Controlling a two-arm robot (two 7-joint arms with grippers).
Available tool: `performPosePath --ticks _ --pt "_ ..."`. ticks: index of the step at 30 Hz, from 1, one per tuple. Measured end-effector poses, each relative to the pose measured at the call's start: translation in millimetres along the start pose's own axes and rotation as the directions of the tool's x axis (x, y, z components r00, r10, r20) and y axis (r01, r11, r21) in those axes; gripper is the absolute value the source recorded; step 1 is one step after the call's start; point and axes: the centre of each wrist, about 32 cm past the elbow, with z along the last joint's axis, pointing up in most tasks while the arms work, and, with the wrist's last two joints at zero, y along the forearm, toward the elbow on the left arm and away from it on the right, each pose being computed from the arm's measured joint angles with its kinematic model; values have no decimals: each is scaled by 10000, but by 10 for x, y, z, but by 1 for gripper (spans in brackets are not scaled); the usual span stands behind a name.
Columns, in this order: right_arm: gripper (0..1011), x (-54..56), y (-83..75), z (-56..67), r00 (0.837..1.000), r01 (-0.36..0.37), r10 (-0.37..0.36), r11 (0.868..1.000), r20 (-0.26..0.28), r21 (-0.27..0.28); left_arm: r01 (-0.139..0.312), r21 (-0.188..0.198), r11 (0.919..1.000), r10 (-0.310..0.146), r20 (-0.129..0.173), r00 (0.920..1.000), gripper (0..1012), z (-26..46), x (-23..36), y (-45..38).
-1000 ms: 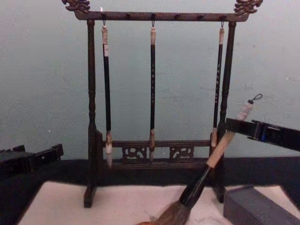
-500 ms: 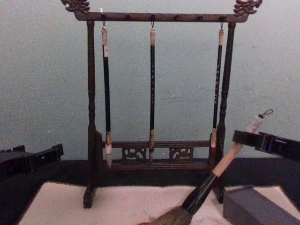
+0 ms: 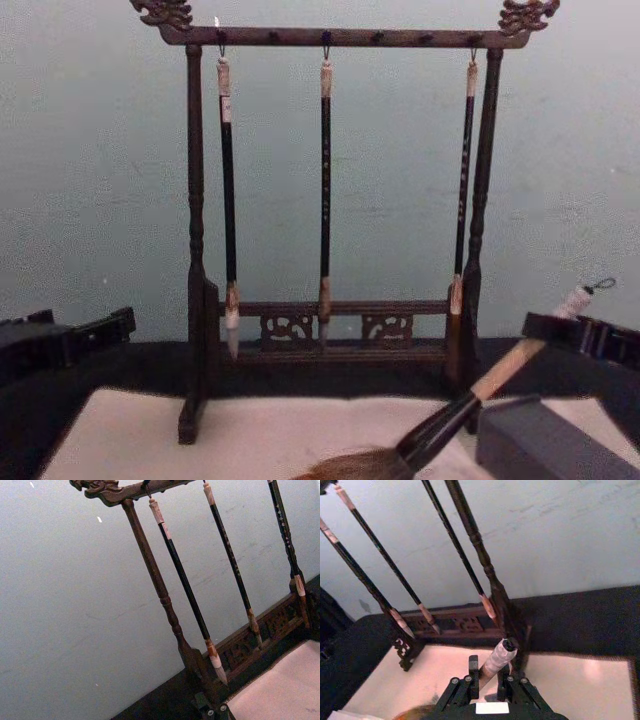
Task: Pick up the brush from the inkstone, write on the paper, then place the brush back to its original position.
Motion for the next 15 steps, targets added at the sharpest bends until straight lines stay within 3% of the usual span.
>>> performPosePath --ticks 15 --pt "207 46 -65 -66 9983 566 -570 9978 -97 -352 0 0 10000 0 0 10000 1002 0 0 0"
